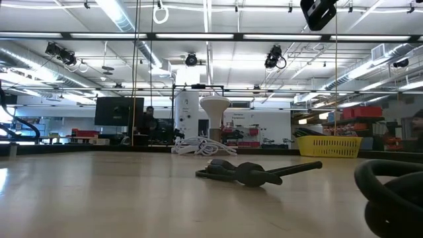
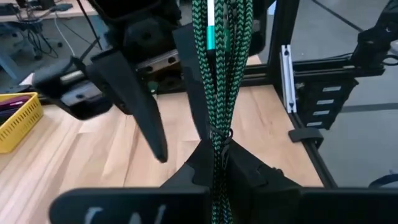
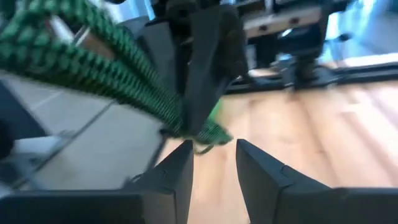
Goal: Pick & Place USB Port
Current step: Put the green USB cable into the yellow bin
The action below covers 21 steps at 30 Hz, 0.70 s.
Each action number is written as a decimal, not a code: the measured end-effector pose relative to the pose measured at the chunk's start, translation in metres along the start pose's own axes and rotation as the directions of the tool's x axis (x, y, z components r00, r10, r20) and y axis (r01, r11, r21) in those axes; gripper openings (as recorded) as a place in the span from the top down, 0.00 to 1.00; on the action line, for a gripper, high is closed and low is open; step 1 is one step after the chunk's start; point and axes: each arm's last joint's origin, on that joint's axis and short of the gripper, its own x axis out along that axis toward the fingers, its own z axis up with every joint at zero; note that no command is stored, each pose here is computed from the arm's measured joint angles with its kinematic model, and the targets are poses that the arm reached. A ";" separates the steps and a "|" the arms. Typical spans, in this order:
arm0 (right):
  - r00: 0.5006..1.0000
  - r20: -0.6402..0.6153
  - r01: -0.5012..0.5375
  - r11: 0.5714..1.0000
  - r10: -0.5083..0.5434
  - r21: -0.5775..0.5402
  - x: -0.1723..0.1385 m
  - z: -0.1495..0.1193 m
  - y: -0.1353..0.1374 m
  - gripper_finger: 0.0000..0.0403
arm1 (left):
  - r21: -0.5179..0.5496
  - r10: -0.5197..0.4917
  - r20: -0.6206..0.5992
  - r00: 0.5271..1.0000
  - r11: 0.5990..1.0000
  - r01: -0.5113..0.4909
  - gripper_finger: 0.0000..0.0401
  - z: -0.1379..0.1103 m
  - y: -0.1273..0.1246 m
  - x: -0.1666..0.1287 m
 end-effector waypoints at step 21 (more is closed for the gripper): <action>0.994 0.112 -0.003 0.998 0.011 -0.069 -0.024 0.021 0.016 0.70 | -0.020 0.014 -0.024 1.000 1.000 -0.015 0.95 0.005 0.019 0.000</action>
